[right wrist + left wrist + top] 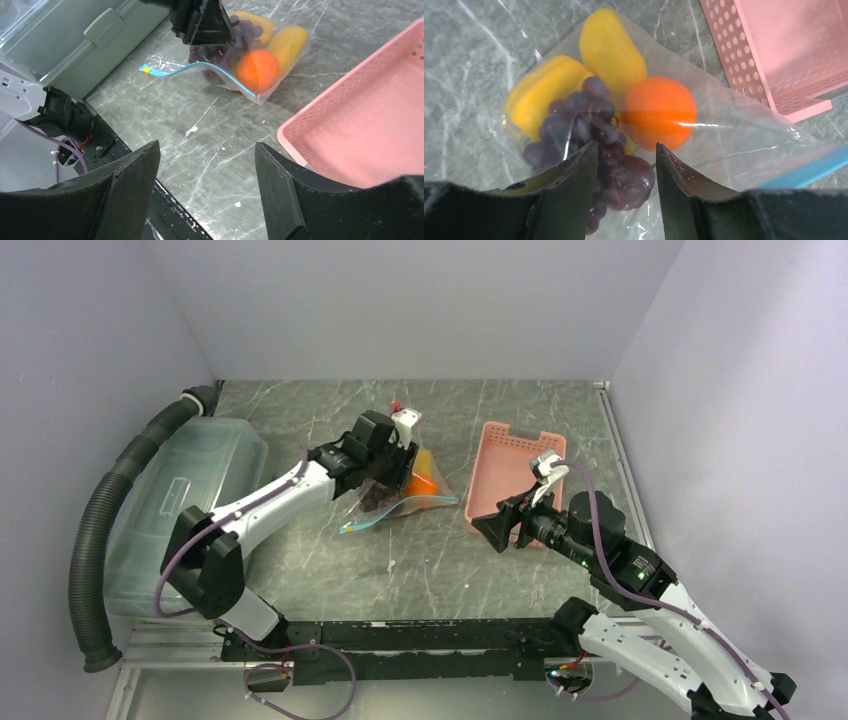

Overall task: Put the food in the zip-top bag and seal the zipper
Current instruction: Place the zipper food storage bag at the center of the board.

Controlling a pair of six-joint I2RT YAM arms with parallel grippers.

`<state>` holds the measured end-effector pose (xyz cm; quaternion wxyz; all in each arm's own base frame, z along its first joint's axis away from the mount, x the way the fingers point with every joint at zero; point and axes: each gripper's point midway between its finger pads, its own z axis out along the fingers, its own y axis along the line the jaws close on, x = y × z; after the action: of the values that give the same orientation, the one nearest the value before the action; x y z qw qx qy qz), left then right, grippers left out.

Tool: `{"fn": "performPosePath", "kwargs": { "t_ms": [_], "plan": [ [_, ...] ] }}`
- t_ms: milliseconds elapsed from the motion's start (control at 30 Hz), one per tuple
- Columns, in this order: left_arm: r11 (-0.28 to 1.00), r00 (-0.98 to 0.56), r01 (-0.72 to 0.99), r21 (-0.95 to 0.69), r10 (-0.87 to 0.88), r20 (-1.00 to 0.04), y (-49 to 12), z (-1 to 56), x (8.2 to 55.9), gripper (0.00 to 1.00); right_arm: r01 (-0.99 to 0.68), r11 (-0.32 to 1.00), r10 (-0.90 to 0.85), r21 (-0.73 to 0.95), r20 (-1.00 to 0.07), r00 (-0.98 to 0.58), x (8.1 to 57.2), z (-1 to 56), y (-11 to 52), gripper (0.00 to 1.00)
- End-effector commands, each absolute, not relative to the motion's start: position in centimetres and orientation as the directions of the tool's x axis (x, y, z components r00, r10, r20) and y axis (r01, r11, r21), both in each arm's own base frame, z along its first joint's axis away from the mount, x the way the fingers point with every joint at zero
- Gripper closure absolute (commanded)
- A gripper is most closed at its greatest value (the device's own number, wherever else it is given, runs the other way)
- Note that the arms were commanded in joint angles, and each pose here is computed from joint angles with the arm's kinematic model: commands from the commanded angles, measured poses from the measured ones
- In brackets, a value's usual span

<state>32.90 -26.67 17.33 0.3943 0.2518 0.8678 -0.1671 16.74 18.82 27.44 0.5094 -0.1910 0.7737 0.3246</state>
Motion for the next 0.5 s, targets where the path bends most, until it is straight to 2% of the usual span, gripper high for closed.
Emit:
{"fn": "performPosePath", "kwargs": {
  "t_ms": [0, 467],
  "plan": [
    [0.796, -0.560, 0.592, -0.126, 0.294, -0.775, -28.4, 16.1, 33.4, 0.50, -0.614, 0.722, 0.075, 0.319, -0.918, -0.389, 17.0, 28.2, 18.6, 0.27],
    [0.793, -0.632, 0.583, -0.177, 0.305, -0.713, -28.4, 11.7, 26.3, 0.54, -0.624, 0.714, 0.050, 0.316, -0.913, -0.404, 17.1, 27.3, 19.2, 0.27]
  ]
}}
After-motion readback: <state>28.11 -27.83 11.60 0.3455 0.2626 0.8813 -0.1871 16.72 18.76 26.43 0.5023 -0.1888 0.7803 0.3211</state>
